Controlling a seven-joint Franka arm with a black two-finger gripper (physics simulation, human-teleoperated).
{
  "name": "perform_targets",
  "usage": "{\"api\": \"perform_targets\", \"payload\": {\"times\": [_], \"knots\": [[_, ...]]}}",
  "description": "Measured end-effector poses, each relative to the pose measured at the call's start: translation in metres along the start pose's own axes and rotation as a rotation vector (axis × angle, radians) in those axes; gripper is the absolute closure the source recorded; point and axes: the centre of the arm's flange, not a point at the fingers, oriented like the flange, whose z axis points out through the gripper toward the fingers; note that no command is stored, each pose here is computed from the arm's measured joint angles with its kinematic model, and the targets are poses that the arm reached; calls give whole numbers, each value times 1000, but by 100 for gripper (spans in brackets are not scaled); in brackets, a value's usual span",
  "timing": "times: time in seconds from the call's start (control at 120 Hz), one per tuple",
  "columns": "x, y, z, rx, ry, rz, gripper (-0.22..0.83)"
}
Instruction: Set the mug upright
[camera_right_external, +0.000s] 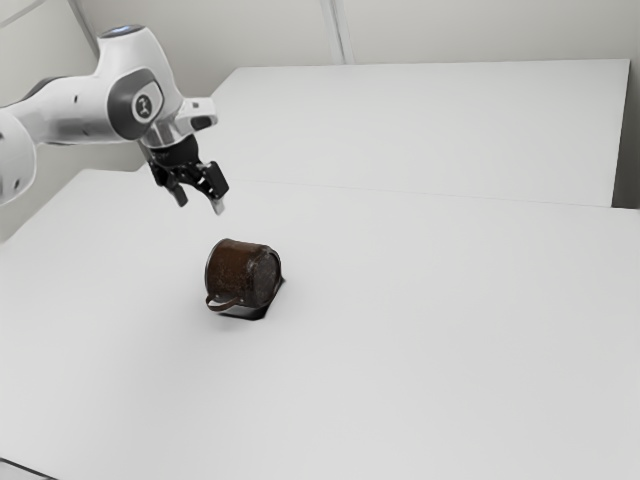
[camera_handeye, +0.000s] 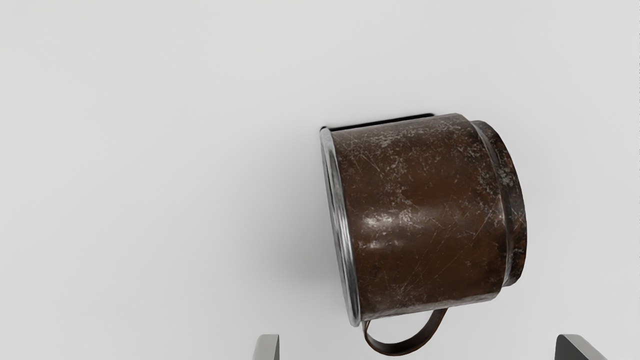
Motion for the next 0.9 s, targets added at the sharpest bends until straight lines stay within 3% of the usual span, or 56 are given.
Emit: {"api": "perform_targets", "payload": {"times": [0.175,0.525,0.9], "knots": [[-4,-19,22,-49,4,-39,0],[-12,-113,88,-489,92,-175,0],[-28,-144,161,-886,157,-148,0]]}}
